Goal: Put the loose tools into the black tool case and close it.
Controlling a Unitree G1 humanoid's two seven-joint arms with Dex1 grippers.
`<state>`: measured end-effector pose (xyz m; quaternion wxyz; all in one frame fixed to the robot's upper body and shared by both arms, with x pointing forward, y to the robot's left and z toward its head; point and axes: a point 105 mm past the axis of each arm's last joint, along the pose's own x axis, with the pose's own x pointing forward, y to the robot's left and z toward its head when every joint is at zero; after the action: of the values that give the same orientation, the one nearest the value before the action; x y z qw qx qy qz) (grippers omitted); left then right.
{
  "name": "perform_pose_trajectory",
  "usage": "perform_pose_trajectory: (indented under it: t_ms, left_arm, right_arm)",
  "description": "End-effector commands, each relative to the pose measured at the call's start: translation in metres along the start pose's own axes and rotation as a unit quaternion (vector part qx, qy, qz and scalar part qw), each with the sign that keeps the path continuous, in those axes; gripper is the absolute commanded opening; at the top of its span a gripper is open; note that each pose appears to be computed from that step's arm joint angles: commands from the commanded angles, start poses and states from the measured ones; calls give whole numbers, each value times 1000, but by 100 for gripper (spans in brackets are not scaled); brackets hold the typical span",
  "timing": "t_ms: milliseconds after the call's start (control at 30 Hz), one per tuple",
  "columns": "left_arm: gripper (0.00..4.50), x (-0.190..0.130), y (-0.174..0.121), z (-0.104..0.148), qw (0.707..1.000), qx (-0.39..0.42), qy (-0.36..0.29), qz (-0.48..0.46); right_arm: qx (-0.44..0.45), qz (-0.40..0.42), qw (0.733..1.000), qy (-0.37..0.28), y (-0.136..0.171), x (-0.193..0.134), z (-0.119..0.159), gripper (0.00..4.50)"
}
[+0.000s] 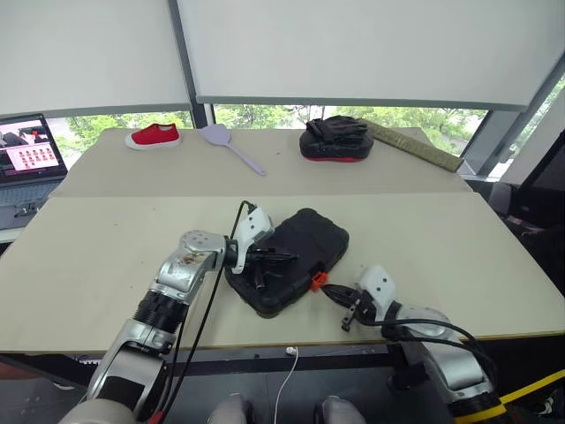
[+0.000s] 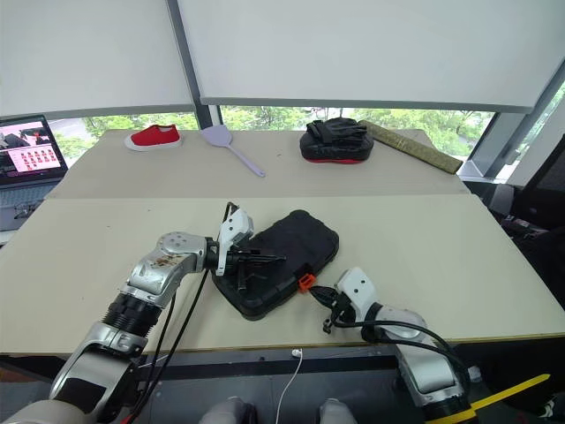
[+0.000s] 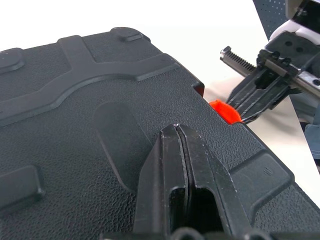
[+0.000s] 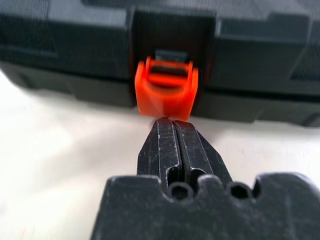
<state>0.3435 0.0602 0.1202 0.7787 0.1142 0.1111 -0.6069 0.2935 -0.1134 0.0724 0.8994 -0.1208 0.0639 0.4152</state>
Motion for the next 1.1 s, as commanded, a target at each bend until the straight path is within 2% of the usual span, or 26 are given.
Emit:
perform_pose_trajectory:
  t_ms: [33,267,600,700,867,1100]
  left_arm:
    - [5,0,-4,-46,996,-63,61,3]
    - [5,1,-3,-49,996,-67,64,12]
    - [5,1,-6,-65,992,-60,112,9]
    - [5,2,-8,-67,991,-60,117,6]
    - [5,6,-11,-68,991,-66,114,1]
    - [5,0,-8,-65,992,-71,102,12]
  right_arm:
    - [-10,-3,1000,-16,-3,7,9,0]
    - [-7,0,998,-61,-8,18,32,0]
    - [29,23,990,-138,-5,6,72,0]
    - [33,33,990,-131,-3,9,70,0]
    - [40,35,994,-93,-2,17,48,0]
    - [35,25,993,-108,-5,-7,54,0]
